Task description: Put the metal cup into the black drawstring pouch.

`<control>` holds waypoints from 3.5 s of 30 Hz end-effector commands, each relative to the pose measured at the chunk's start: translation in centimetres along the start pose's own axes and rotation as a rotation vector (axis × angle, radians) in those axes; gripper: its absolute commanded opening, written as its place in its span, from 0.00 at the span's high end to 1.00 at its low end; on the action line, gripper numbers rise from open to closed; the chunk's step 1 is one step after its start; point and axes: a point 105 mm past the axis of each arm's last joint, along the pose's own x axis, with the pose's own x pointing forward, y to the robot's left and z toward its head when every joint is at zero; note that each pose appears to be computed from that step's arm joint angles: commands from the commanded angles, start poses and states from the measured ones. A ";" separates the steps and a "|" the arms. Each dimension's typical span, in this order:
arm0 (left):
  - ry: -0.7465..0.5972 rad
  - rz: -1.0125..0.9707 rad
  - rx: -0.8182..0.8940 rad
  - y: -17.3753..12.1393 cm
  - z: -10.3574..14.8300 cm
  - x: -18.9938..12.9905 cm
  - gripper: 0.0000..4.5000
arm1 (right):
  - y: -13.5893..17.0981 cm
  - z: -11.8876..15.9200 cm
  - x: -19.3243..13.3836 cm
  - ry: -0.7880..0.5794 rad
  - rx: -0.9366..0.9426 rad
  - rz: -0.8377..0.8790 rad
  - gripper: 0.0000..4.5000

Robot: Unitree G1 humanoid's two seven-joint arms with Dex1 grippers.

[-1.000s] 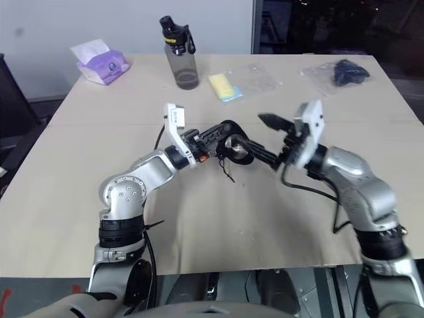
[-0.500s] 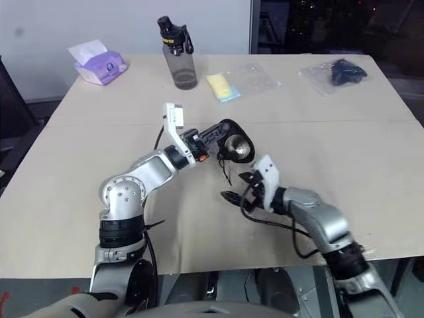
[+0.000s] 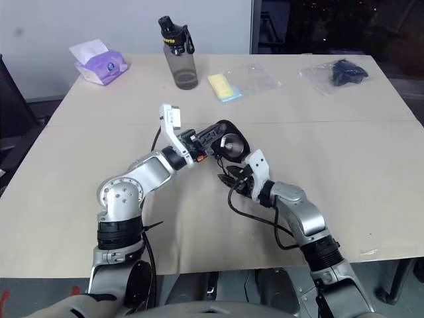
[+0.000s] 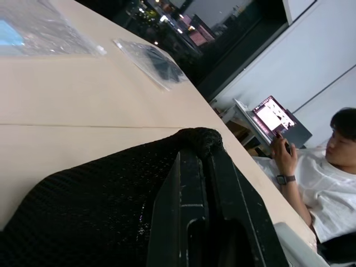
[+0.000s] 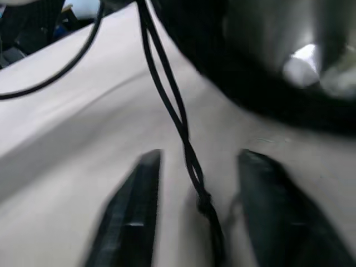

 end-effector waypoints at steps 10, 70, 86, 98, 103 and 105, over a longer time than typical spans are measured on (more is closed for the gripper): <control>-0.075 0.002 0.017 0.0 1.1 -0.1 0.87 | -1.6 5.1 -2.6 -0.099 -0.126 -0.014 1.00; -0.188 -0.403 0.875 -5.0 9.3 3.7 0.96 | 2.3 27.6 -3.1 -0.532 -1.494 -0.234 1.00; -0.081 -0.309 0.774 -1.4 6.1 3.4 0.96 | 4.2 38.6 -12.3 -1.161 -1.489 -0.840 1.00; -0.225 -0.273 0.617 -0.6 10.4 -0.5 0.26 | 3.3 36.9 -10.6 -1.050 -1.497 -0.780 1.00; -0.168 -0.161 0.652 1.7 10.0 -1.9 0.26 | 2.6 35.4 -9.1 -0.956 -1.454 -0.685 1.00; -0.160 -0.132 0.645 2.2 9.8 -2.5 0.24 | 1.9 33.3 -7.3 -0.842 -1.390 -0.558 0.86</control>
